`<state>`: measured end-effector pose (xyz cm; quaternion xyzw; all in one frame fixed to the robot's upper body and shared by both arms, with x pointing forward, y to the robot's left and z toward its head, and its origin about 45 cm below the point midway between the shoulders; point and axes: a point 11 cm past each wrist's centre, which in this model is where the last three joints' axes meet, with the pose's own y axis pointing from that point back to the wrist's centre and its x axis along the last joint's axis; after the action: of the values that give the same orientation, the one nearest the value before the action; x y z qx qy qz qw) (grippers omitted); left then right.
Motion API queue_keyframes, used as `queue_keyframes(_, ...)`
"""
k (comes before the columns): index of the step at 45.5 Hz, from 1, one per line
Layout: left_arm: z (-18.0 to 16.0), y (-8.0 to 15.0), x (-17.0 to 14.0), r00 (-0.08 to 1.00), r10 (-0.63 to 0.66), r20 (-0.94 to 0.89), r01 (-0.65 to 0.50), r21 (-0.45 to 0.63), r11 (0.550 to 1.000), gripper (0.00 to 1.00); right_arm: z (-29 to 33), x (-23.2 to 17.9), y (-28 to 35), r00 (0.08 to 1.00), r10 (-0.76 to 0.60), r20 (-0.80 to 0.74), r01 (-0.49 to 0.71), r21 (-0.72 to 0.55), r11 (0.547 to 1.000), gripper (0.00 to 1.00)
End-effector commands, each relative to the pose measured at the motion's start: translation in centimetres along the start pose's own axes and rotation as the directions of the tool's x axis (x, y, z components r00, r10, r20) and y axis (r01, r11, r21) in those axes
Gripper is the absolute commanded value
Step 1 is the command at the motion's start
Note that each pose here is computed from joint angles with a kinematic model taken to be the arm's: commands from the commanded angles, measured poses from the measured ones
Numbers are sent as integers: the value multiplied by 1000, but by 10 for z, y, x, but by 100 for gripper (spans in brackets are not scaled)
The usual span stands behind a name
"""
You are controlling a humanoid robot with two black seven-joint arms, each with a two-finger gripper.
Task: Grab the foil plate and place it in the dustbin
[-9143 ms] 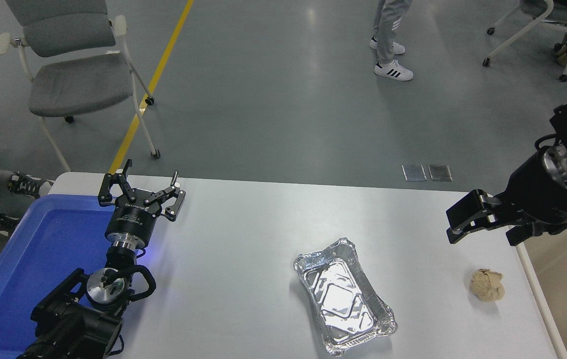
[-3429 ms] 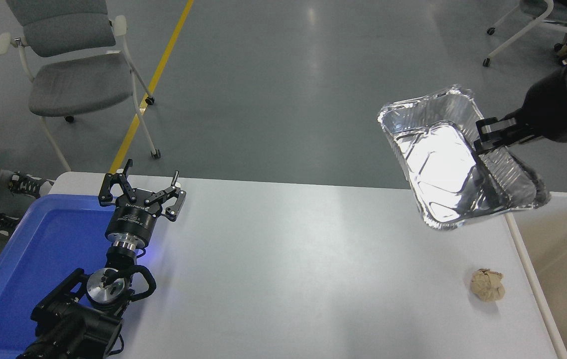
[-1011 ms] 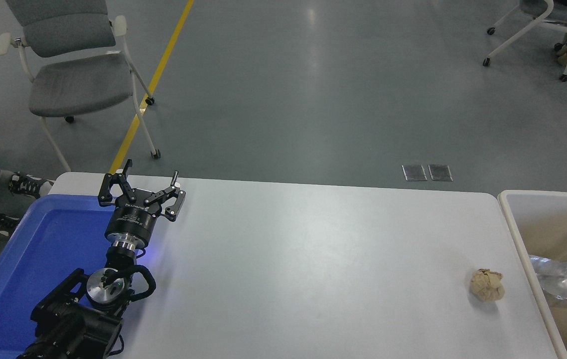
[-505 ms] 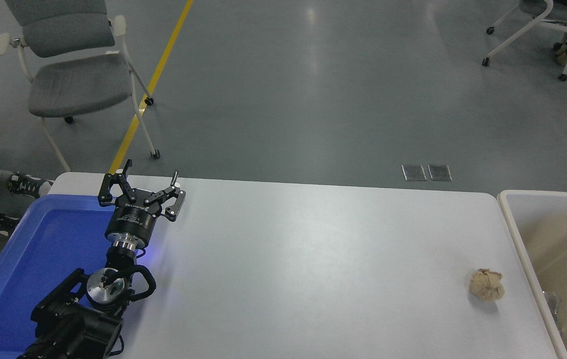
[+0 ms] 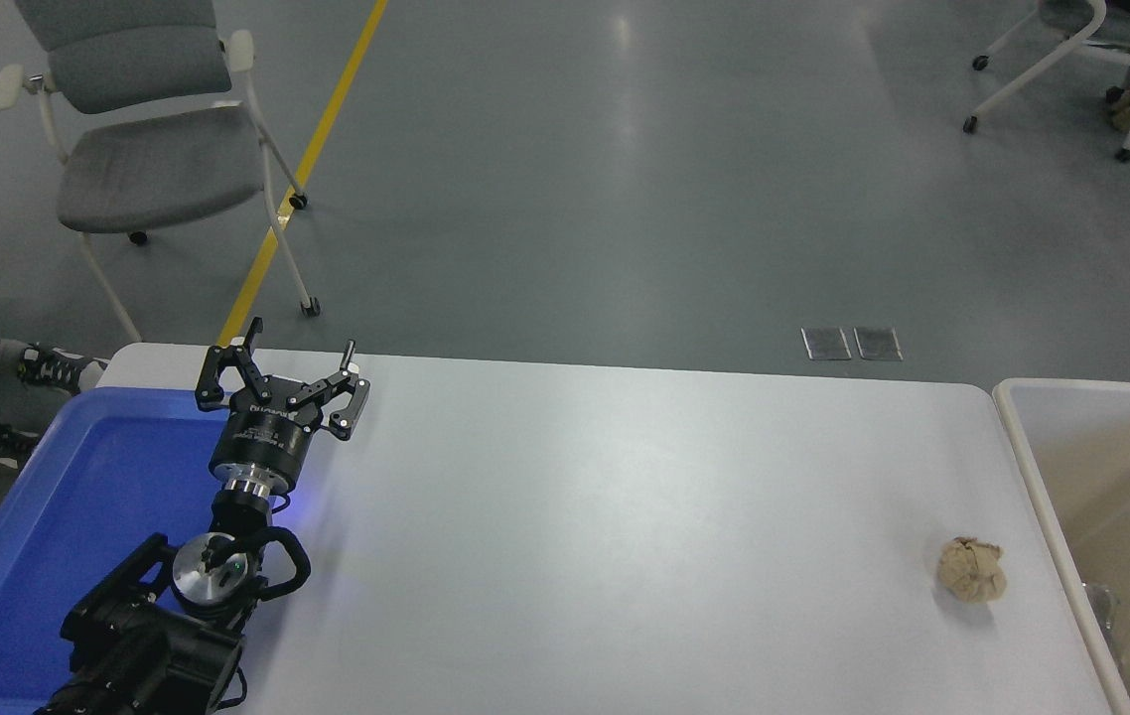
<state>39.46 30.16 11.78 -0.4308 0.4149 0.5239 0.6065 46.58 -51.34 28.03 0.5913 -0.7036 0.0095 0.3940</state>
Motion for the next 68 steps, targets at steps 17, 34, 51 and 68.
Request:
queue_keyframes(17, 0, 0, 0, 1000, 0, 0, 0, 0, 1000, 99, -76, -122, 90, 729, -451, -516, 454, -128, 882, 100)
queue_keyframes(34, 0, 0, 0, 1000, 0, 0, 0, 0, 1000, 99, -133, -183, 148, 419, -456, -785, 529, -197, 825, 100)
queue_keyframes(51, 0, 0, 0, 1000, 0, 0, 0, 0, 1000, 99, -112, -237, 207, 49, -627, -778, 617, -469, 631, 100)
queue_keyframes(68, 0, 0, 0, 1000, 0, 0, 0, 0, 1000, 99, -75, -205, 229, -49, -849, -527, 627, -678, 384, 100)
